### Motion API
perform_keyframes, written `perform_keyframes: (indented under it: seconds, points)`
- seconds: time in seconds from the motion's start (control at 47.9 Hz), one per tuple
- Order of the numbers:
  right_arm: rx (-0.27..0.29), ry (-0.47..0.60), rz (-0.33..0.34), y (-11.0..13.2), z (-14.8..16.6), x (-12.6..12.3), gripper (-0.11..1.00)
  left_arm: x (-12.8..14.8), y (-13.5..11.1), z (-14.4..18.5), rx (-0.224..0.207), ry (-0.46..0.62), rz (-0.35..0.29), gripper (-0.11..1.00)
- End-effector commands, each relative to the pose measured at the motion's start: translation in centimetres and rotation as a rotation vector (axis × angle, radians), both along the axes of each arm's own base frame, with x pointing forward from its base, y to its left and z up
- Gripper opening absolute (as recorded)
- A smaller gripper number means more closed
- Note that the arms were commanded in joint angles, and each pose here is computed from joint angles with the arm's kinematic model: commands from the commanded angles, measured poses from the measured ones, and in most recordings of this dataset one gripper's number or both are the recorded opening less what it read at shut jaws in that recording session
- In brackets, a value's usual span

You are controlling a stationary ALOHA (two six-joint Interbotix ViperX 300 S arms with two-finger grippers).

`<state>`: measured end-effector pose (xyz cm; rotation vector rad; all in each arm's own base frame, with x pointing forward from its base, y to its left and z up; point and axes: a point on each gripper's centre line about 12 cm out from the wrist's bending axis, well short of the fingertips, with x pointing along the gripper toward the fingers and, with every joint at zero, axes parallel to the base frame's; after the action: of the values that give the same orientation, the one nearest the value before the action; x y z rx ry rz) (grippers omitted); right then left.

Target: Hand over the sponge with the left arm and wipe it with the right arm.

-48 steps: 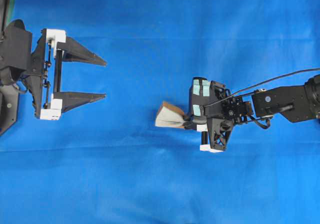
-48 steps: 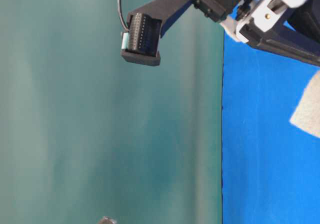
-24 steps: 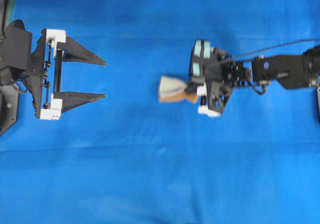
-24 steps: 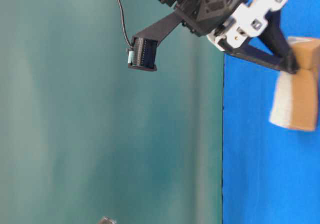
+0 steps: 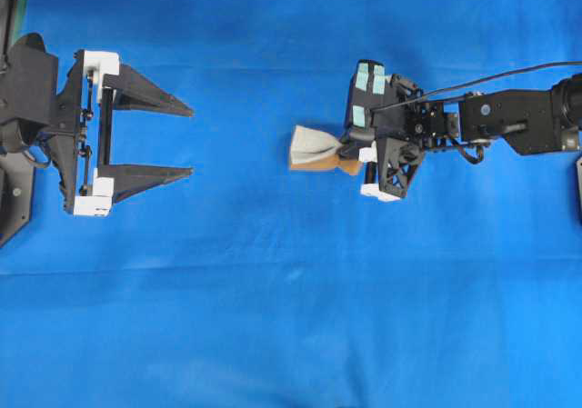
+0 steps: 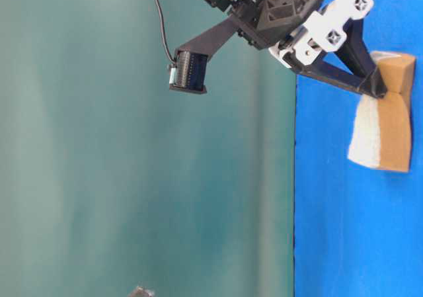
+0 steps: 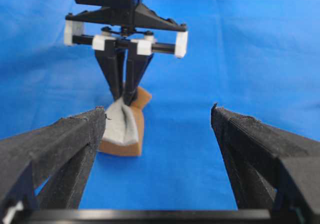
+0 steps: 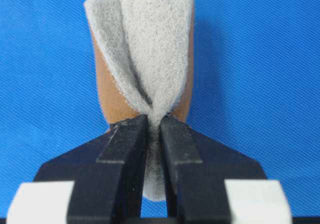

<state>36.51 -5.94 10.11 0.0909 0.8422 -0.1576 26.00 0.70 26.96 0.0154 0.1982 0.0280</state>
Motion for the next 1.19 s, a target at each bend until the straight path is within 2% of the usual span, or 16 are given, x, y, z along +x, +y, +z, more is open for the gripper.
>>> perform_keyframes:
  seconds: [0.0, 0.438, 0.48, 0.605, 0.689, 1.169]
  points:
    - [-0.001, -0.018, 0.004, 0.2, 0.5, 0.2, 0.14, 0.1, 0.1, 0.6, 0.004, -0.021, 0.002, 0.84]
    - [0.004, -0.035, 0.002, 0.3, 0.9, 0.6, 0.14, 0.1, 0.1, 0.6, 0.004, -0.023, 0.003, 0.84]
    - [0.005, -0.038, -0.001, 0.2, 1.0, 0.7, 0.23, 0.1, 0.1, 0.6, 0.004, -0.021, 0.002, 0.84]
    - [0.002, -0.050, 0.008, 0.5, 1.4, 1.0, 0.59, 0.1, 0.1, 0.6, 0.004, -0.021, 0.002, 0.84]
    - [0.000, -0.065, 0.012, 0.6, 2.0, 1.3, 0.73, 0.1, 0.1, 0.6, 0.004, -0.021, 0.004, 0.84]
    - [-0.016, -0.086, 0.017, 1.2, 5.1, 1.6, 0.74, 0.2, 0.1, 0.6, 0.004, -0.023, 0.002, 0.84]
